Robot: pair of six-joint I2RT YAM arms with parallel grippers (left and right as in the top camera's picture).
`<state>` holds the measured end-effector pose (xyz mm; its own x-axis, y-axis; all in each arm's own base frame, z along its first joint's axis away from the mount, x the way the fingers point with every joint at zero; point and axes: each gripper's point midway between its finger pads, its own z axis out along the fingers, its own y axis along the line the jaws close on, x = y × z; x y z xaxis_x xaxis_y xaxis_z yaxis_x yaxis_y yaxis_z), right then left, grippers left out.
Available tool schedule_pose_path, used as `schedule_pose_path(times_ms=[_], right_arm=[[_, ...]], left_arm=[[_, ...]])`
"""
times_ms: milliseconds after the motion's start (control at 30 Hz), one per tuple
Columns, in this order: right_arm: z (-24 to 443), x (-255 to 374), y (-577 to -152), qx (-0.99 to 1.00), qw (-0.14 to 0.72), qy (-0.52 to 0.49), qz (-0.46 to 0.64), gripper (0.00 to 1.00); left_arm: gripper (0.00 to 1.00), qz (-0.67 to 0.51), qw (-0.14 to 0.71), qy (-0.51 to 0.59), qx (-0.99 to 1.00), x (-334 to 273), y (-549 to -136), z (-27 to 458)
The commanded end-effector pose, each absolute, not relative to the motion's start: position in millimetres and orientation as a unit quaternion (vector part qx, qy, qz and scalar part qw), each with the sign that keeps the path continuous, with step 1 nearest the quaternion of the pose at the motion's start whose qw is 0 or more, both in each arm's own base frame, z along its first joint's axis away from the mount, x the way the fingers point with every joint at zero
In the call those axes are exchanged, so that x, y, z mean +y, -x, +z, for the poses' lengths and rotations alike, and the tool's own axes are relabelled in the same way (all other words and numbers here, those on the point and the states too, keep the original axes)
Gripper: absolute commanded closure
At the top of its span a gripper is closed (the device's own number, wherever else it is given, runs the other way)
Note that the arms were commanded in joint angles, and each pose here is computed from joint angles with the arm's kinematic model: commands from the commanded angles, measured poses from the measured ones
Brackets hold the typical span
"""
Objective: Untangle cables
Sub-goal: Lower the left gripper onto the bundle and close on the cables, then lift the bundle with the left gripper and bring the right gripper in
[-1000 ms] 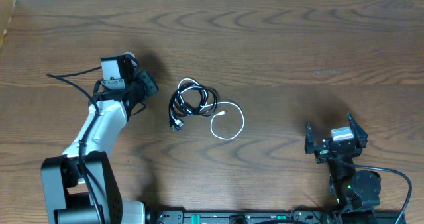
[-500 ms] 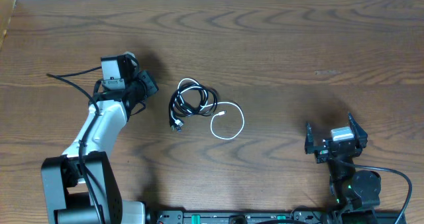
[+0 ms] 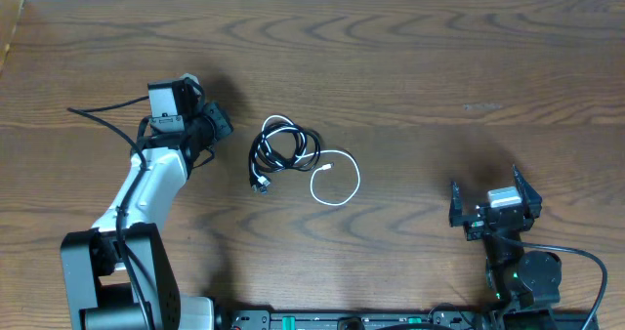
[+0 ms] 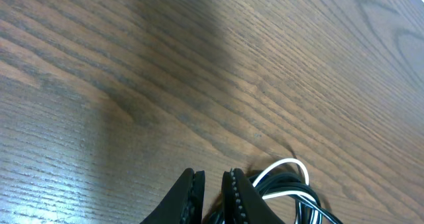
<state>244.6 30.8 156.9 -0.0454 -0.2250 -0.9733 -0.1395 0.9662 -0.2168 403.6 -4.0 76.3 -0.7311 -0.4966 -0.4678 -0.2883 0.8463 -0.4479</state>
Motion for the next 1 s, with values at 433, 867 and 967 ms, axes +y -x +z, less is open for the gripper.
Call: schedule_pose_path(times_ms=[433,867,967], right_arm=[[179.2,74.7,-233.1,0.684,0.703,0.165,0.109,0.01],[266.0,75.4,-231.3,0.701,0.685,0.149,0.129,0.01],[278.1,87.0,-238.5,0.720,0.655,0.168,0.155,0.01]], left_arm=[[0.56,-0.235,0.294,0.168,0.911,-40.3,-405.4,83.1],[0.55,-0.181,0.287,0.092,0.936,-75.4,-402.2,61.4],[0.55,-0.172,0.283,0.083,0.940,-77.4,-402.9,51.9]])
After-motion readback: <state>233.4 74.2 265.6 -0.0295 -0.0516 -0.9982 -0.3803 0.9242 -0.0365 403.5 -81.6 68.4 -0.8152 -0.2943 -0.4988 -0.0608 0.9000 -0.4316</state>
